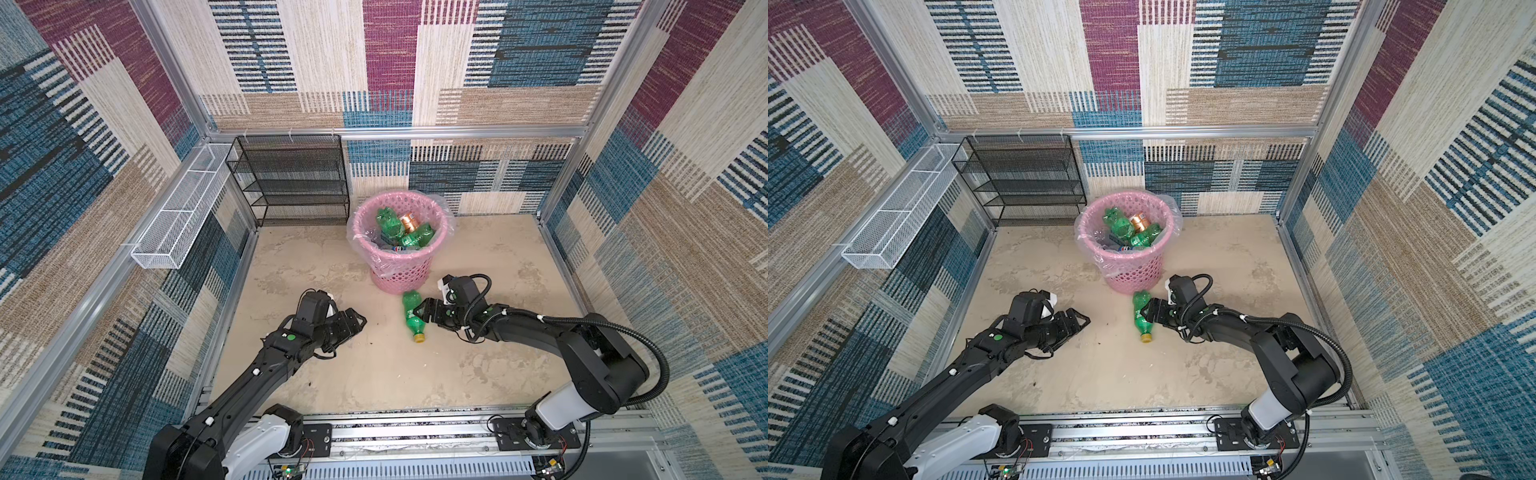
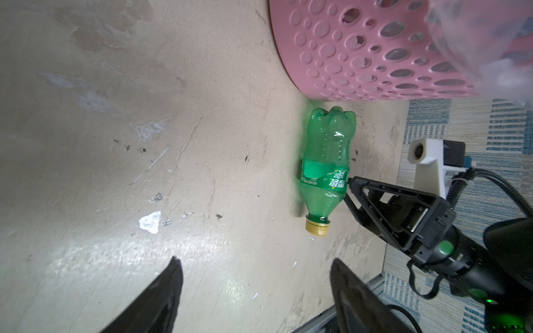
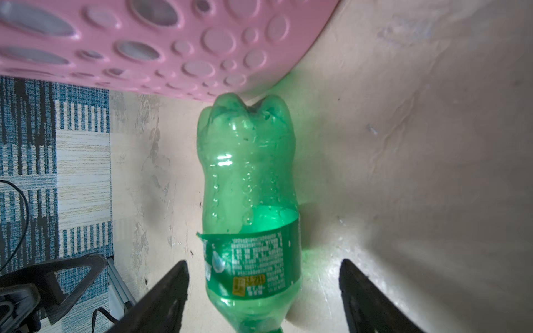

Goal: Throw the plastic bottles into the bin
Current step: 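Lower the right gripper onto the last green Sprite bottle and close it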

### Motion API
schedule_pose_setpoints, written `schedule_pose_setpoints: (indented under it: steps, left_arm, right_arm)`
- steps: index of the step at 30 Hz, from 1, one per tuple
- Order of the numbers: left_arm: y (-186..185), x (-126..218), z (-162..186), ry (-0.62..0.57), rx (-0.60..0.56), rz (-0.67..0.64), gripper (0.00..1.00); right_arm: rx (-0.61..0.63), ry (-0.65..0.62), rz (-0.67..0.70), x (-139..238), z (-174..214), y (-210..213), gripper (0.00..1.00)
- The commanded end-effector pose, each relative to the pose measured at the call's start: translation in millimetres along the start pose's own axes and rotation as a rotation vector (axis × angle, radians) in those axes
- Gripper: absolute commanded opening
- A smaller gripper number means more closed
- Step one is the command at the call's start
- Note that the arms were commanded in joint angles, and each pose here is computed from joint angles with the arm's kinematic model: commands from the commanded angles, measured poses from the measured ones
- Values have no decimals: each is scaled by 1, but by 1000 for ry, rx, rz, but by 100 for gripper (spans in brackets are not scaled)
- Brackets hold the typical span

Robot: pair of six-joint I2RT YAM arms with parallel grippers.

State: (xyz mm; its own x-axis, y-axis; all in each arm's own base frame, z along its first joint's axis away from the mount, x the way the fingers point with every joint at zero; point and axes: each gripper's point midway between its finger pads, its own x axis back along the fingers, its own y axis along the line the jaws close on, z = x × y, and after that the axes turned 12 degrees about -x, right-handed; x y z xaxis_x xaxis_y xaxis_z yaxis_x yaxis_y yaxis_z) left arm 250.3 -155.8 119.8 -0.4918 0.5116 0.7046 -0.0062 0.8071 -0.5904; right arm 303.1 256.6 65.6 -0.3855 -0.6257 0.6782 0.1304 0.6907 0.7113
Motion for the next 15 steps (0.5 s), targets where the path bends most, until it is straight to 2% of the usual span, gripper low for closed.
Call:
schedule_pose_setpoints:
  steps: [1, 15]
  left_arm:
    - [-2, 0, -1, -2, -2, 9, 81]
    - [-3, 3, -2, -7, -5, 8, 81]
  right_arm:
    - [21, 4, -47, -4, -2, 11, 83]
    - [21, 38, -31, -21, 4, 5, 81]
